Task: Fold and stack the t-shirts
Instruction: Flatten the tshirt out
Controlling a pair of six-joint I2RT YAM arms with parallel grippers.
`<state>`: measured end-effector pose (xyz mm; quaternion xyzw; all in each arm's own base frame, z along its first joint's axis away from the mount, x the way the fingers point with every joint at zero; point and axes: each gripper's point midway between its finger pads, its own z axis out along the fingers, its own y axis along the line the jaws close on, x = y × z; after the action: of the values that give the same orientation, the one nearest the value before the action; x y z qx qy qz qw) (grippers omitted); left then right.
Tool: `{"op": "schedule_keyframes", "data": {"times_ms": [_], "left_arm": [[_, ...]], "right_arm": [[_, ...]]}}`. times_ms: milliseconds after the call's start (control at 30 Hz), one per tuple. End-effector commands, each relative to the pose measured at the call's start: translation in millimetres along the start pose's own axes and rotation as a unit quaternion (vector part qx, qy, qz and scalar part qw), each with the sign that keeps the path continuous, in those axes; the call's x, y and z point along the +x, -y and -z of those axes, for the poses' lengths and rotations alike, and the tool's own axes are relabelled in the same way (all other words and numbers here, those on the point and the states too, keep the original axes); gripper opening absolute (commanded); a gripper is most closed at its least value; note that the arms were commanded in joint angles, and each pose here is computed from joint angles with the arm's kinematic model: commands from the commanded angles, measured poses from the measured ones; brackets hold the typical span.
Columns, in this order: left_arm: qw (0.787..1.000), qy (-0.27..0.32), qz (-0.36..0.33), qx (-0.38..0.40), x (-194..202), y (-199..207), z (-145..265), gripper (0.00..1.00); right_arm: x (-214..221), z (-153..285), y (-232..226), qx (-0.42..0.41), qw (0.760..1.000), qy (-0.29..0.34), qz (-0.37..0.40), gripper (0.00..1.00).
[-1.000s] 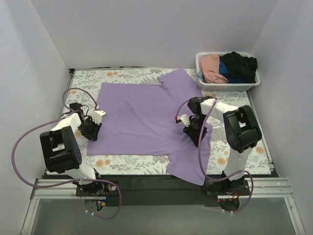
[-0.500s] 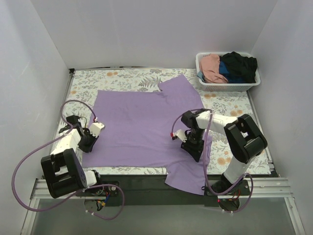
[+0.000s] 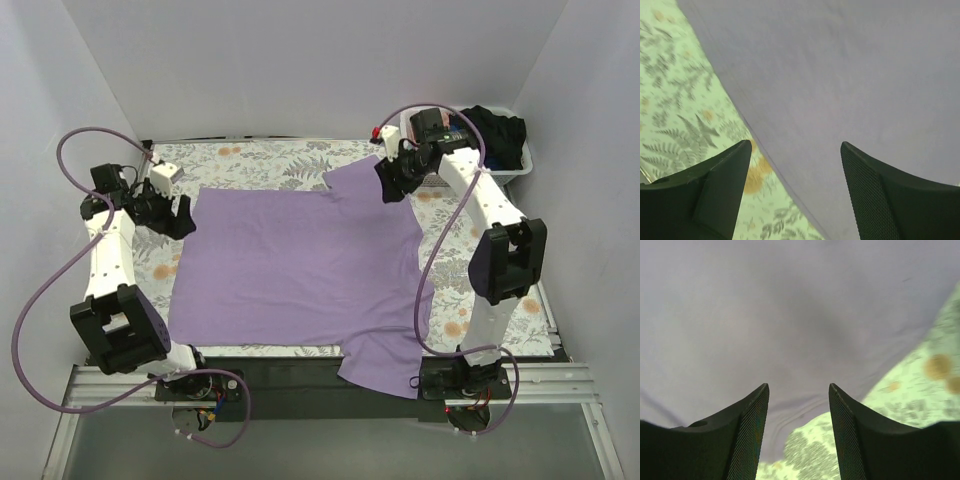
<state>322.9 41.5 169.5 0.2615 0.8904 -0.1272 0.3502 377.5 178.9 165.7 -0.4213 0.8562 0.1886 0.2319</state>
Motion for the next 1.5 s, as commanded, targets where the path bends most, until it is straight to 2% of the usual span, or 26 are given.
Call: {"op": "schedule_keyframes", "data": {"times_ms": [0,33,67,100,133,200,367,533,633,767,967,1133,1167,1200,1233,1367,1467], "left_arm": [[0.991,0.126,0.048,-0.003,-66,-14,3,0.72],[0.985,0.166,0.032,-0.029,-87,-30,4,0.76],[0.981,0.186,0.037,-0.039,-96,-36,5,0.82],[0.976,0.203,0.063,-0.041,-104,-39,5,0.84],[0.970,0.231,0.052,-0.055,-115,-49,6,0.84],[0.965,0.248,0.069,-0.054,-125,-54,1,0.85],[0.967,0.236,0.087,-0.051,-130,-60,-21,0.86],[0.970,0.225,0.076,-0.055,-122,-57,-37,0.87],[0.972,0.219,0.069,-0.053,-120,-53,-45,0.87],[0.972,0.216,0.070,-0.056,-120,-55,-51,0.88],[0.971,0.211,0.085,-0.073,-114,-62,-56,0.88],[0.973,0.206,0.079,-0.071,-111,-61,-60,0.88],[0.973,0.205,0.079,-0.073,-111,-61,-60,0.88],[0.973,0.204,0.081,-0.071,-110,-62,-63,0.88],[0.973,0.204,0.083,-0.070,-111,-62,-63,0.88],[0.972,0.207,0.090,-0.072,-117,-68,-65,0.88],[0.974,0.193,0.097,-0.072,-113,-74,-75,0.88]], "right_arm": [[-31,-12,41,0.047,0.998,0.038,-0.034,0.58],[-50,-9,64,0.094,0.993,0.060,-0.030,0.56],[-50,-23,78,0.108,0.992,0.053,-0.041,0.56],[-54,-28,88,0.125,0.989,0.057,-0.058,0.53],[-69,-23,108,0.166,0.981,0.075,-0.060,0.52],[-69,-42,129,0.196,0.974,0.077,-0.089,0.48],[-82,-60,179,0.285,0.944,0.116,-0.115,0.45],[-86,-73,207,0.342,0.922,0.130,-0.129,0.48],[-85,-88,217,0.352,0.915,0.135,-0.142,0.49],[-81,-111,220,0.340,0.918,0.140,-0.149,0.47],[-75,-122,232,0.357,0.908,0.145,-0.166,0.45],[-68,-133,234,0.359,0.905,0.143,-0.177,0.53],[-63,-137,233,0.357,0.906,0.137,-0.180,0.55],[-63,-137,233,0.357,0.906,0.137,-0.181,0.63],[-64,-136,233,0.357,0.906,0.138,-0.181,0.64],[-68,-141,225,0.325,0.918,0.144,-0.176,0.60],[-62,-153,205,0.273,0.937,0.132,-0.171,0.57]]}}
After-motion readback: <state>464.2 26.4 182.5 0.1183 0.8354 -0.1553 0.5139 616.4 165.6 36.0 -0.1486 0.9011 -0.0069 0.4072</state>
